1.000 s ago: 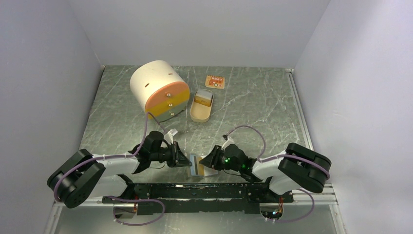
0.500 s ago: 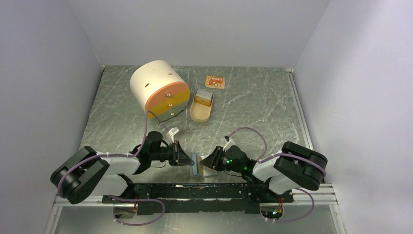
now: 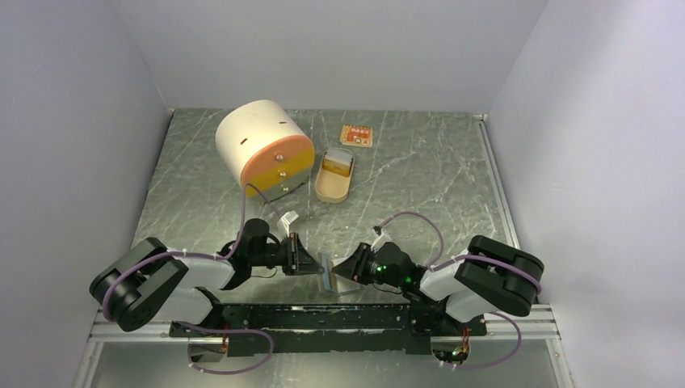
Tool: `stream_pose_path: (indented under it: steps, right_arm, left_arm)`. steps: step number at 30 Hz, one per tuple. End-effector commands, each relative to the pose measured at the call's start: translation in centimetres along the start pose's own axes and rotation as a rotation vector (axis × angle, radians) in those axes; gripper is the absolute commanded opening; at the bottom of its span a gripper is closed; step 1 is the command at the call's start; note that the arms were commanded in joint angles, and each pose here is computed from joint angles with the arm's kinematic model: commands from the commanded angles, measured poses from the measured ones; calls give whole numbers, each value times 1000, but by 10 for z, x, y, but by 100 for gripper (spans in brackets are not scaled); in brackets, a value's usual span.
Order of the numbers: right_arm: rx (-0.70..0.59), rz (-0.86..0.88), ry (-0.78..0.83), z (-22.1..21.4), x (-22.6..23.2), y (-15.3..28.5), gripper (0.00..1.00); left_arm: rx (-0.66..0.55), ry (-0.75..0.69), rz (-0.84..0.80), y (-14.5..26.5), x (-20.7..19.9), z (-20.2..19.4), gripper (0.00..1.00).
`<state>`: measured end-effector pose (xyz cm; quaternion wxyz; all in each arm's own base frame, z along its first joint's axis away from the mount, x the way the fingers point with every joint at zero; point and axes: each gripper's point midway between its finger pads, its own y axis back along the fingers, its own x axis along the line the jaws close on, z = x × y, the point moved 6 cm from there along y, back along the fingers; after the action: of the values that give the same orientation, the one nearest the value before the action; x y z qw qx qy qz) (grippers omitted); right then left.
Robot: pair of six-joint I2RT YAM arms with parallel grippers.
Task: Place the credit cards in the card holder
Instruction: Insert the credit card into the card holder.
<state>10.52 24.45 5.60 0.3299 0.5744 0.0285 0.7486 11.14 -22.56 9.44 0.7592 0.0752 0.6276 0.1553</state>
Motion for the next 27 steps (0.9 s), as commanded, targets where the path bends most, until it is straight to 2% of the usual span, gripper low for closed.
stream_pose_path:
  steps: [1,9,21,24,27]
  right_arm:
    - [7,-47,8,-4,-11,4,33]
    - [10,-47,0,-5,-13,4,33]
    - [12,-50,-4,-6,-14,4,34]
    - [10,-51,-3,-5,-14,4,34]
    - [13,-52,-4,-6,-15,4,34]
  left_arm:
    - [2,-72,-96,-1,-16,3,11]
    - [4,-59,-113,-3,-13,1,9]
    - [6,-61,-130,-3,-12,-1,19]
    - [3,-63,-119,-3,-10,-2,18]
    - [-1,-62,-114,-3,-9,-2,10]
